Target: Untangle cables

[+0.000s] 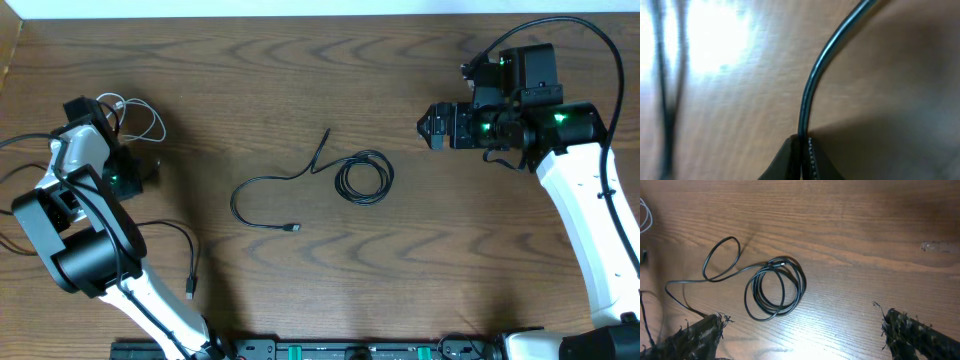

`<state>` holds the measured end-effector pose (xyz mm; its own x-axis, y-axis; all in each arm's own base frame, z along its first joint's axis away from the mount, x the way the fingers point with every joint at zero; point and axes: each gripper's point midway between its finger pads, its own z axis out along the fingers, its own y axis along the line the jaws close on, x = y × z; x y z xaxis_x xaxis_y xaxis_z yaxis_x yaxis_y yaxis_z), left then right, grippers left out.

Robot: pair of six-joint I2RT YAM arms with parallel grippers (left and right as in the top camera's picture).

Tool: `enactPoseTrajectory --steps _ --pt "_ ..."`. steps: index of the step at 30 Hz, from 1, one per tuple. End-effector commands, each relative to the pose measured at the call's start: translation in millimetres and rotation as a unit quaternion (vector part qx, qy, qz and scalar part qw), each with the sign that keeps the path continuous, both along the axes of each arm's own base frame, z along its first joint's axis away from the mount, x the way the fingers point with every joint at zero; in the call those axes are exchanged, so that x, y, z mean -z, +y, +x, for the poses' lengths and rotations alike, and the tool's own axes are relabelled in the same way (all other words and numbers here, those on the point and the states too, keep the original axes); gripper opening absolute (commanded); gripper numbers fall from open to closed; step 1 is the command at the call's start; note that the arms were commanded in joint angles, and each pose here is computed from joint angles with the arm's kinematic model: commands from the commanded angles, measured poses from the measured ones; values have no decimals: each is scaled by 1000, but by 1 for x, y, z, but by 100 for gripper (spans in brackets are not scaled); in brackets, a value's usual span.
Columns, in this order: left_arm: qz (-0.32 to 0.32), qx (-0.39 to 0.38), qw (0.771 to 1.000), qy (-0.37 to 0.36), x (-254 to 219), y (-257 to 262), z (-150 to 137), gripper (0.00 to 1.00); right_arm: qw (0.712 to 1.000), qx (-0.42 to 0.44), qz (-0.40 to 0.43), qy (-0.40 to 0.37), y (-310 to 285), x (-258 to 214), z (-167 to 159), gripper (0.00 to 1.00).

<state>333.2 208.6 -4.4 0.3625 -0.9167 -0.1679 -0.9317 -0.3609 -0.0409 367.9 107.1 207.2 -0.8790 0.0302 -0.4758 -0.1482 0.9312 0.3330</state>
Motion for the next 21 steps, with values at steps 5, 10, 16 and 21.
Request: enactPoseTrajectory --steps 5,10,16,21 --pt "-102 43 991 80 25 -41 -45 7 1000 -10 -5 1 4 3 -1 99" --pt "-116 41 987 107 1 -51 -64 7 1000 -10 -5 3 4 3 -1 99" --pt "-118 41 985 118 -7 -53 -71 8 1000 -11 -6 7 4 4 -3 99" --pt "-96 97 988 77 -14 -39 -46 8 1000 -12 -8 9 3 5 -4 99"
